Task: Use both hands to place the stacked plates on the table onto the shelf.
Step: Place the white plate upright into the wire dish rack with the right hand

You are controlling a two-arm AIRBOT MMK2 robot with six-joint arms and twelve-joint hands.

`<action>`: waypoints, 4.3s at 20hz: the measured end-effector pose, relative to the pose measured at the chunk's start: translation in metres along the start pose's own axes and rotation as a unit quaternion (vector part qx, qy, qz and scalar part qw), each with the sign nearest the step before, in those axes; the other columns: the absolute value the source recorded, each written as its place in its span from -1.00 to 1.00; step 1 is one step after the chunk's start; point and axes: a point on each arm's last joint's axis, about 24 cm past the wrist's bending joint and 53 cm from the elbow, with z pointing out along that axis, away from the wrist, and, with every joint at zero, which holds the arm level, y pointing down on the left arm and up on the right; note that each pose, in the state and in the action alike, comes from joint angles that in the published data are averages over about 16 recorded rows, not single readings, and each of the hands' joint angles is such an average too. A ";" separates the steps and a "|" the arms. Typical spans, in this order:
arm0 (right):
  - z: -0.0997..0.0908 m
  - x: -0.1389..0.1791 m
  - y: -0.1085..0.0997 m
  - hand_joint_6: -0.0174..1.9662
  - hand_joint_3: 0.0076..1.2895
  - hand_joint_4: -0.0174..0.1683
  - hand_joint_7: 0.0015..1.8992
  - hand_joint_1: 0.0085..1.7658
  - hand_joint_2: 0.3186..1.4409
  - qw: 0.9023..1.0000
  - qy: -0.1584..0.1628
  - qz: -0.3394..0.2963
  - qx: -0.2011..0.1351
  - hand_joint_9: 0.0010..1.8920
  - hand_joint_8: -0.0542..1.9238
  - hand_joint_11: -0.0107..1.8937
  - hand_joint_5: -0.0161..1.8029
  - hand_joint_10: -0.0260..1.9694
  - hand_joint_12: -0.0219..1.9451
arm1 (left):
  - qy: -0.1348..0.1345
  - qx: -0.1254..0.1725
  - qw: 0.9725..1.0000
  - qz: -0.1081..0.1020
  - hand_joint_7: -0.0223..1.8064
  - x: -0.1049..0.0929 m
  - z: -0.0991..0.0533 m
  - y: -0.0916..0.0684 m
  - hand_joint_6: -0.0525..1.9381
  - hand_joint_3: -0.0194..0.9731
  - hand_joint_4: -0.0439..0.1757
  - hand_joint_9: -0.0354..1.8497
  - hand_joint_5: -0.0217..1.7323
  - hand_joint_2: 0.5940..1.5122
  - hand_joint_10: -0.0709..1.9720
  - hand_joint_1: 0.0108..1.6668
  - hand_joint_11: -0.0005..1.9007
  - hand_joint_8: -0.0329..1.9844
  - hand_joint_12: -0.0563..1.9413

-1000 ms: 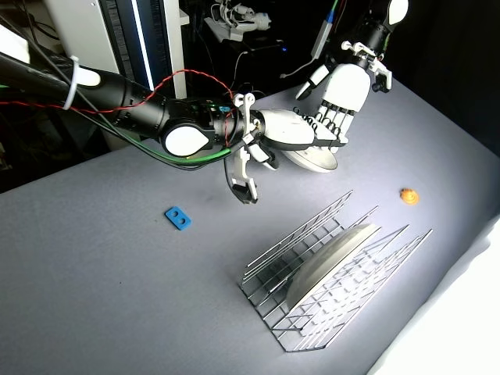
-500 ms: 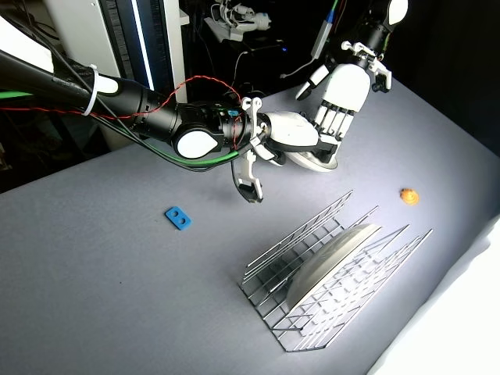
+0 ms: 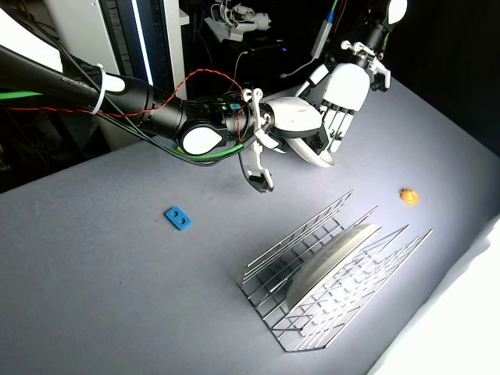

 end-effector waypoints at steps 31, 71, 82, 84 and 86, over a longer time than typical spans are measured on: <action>-0.098 -0.124 0.009 -0.06 -0.99 -0.52 0.18 0.37 0.19 0.998 -0.012 0.059 0.004 0.39 -0.19 0.00 0.15 -0.95 0.09 | -0.188 -0.016 0.980 0.062 -0.90 -0.142 -0.092 0.026 -0.94 -0.92 -0.53 -0.92 -0.87 0.24 -0.92 -0.99 -0.98 -0.96 -0.94; -0.126 -0.226 -0.131 -0.13 -0.99 -0.63 0.20 0.40 0.19 0.905 -0.120 0.375 0.159 0.45 -0.18 0.02 0.14 -0.95 0.07 | -0.088 0.243 0.934 0.245 -0.94 -0.078 -0.093 -0.113 -0.94 -0.92 -0.53 -0.94 -0.90 0.23 -0.92 -0.99 -0.98 -0.96 -0.94; -0.123 -0.220 -0.142 -0.12 -0.99 -0.68 0.21 0.40 0.19 0.917 -0.125 0.337 0.176 0.47 -0.18 0.02 0.14 -0.95 0.07 | -0.091 0.272 0.925 0.247 -0.93 -0.079 -0.098 -0.130 -0.94 -0.92 -0.53 -0.94 -0.90 0.23 -0.92 -0.99 -0.98 -0.96 -0.94; -0.123 -0.217 -0.145 -0.11 -0.99 -0.71 0.21 0.40 0.19 0.914 -0.127 0.340 0.180 0.47 -0.17 0.02 0.14 -0.95 0.07 | -0.090 0.277 0.925 0.242 -0.93 -0.078 -0.099 -0.132 -0.94 -0.92 -0.53 -0.94 -0.90 0.23 -0.92 -0.99 -0.98 -0.96 -0.94; -0.123 -0.214 -0.149 -0.11 -0.99 -0.73 0.21 0.40 0.19 0.910 -0.128 0.348 0.185 0.47 -0.16 0.02 0.14 -0.95 0.07 | -0.087 0.283 0.925 0.238 -0.93 -0.077 -0.100 -0.133 -0.94 -0.92 -0.53 -0.94 -0.90 0.23 -0.92 -0.99 -0.98 -0.96 -0.94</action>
